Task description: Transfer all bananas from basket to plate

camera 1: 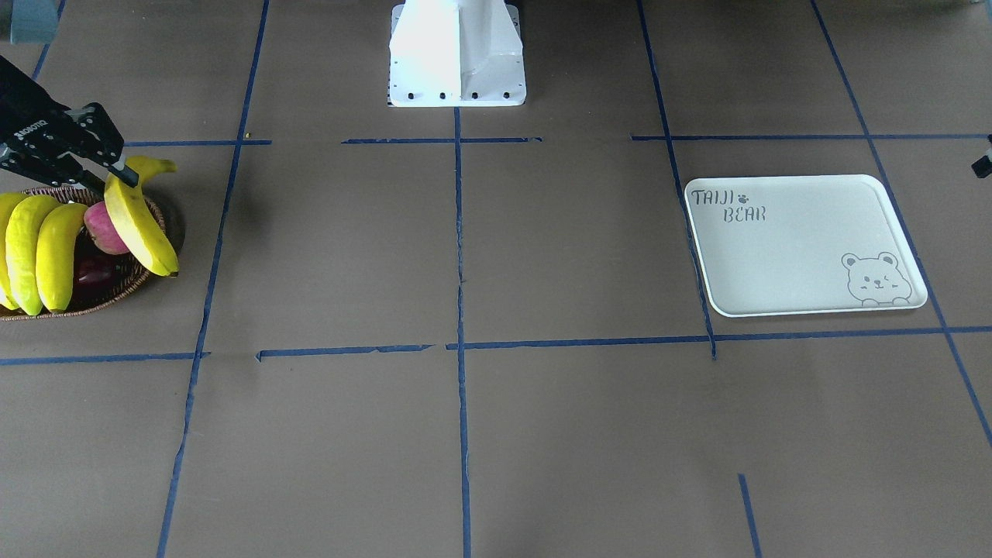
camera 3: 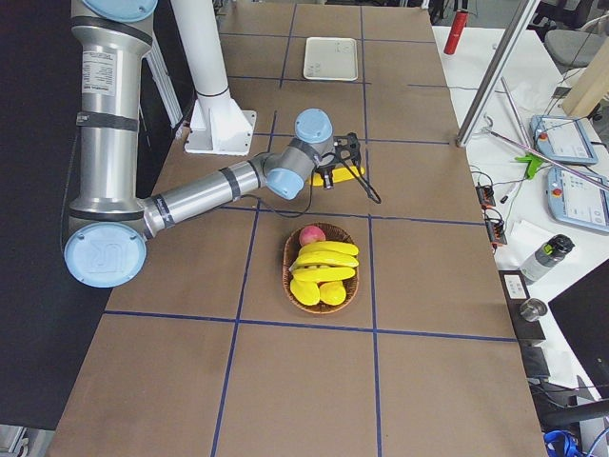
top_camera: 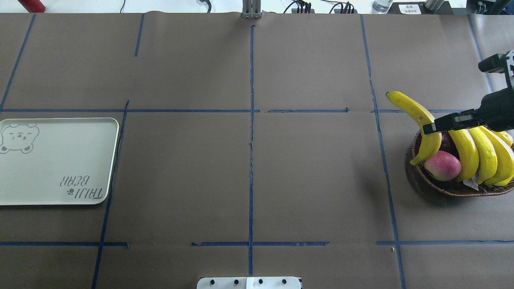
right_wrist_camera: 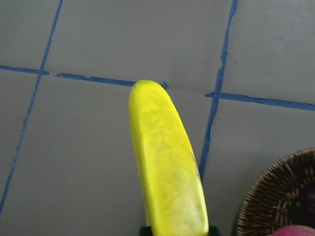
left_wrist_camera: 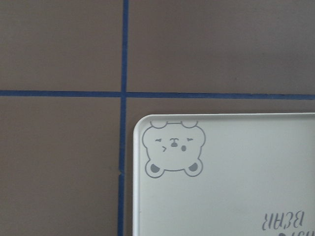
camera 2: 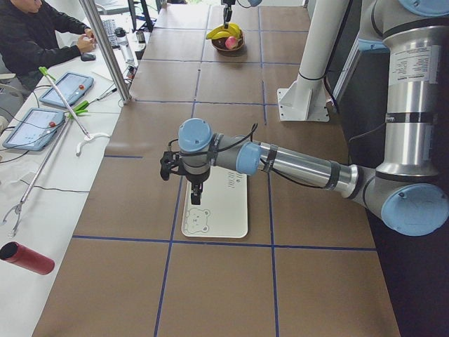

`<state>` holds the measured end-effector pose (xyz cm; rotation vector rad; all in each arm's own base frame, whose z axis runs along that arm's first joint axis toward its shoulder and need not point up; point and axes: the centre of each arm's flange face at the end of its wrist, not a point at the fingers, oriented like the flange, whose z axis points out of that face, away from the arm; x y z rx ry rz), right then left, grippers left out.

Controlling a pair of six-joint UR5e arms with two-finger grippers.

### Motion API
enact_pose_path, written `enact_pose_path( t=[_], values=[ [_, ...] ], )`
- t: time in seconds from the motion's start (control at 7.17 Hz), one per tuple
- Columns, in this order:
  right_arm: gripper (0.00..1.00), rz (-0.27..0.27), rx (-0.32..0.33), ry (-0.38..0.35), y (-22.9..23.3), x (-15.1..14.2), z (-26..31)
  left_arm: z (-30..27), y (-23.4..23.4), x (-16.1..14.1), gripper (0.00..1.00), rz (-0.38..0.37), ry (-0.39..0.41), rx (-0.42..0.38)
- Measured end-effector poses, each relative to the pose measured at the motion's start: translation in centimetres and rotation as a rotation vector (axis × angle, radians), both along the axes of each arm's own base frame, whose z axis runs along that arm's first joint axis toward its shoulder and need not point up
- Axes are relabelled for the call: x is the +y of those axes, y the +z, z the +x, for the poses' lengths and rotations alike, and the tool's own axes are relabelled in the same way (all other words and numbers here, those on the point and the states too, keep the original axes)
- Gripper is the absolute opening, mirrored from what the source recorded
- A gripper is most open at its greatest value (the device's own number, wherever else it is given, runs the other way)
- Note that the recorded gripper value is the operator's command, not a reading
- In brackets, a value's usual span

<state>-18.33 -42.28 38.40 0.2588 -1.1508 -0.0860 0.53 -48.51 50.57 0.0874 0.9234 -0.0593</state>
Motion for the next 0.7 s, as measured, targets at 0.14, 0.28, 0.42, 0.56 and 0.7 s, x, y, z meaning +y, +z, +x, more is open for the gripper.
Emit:
enact_pose_path(
  t=[0.14,0.28,0.42,0.56,0.7],
  values=[
    [0.01,-0.039,-0.051,0.02,-3.3,-0.7,-2.2,2.8,-3.2,-1.4,0.99,-0.014,-0.036,0.035],
    [0.01,-0.072,-0.095,0.043,-6.6,-1.0,-4.8,5.5,-6.2,-2.4,0.99,-0.029,-0.078,0.082],
    [0.01,-0.091,-0.132,0.066,-9.5,-0.6,-7.9,8.4,-9.4,-2.9,0.99,-0.052,-0.121,0.148],
    [0.0,-0.098,-0.163,0.092,-12.1,0.2,-11.3,11.3,-12.5,-2.8,0.98,-0.083,-0.162,0.235],
    [0.01,-0.095,-0.189,0.118,-14.1,1.4,-14.3,14.3,-15.6,-2.2,0.96,-0.123,-0.184,0.335]
  ],
)
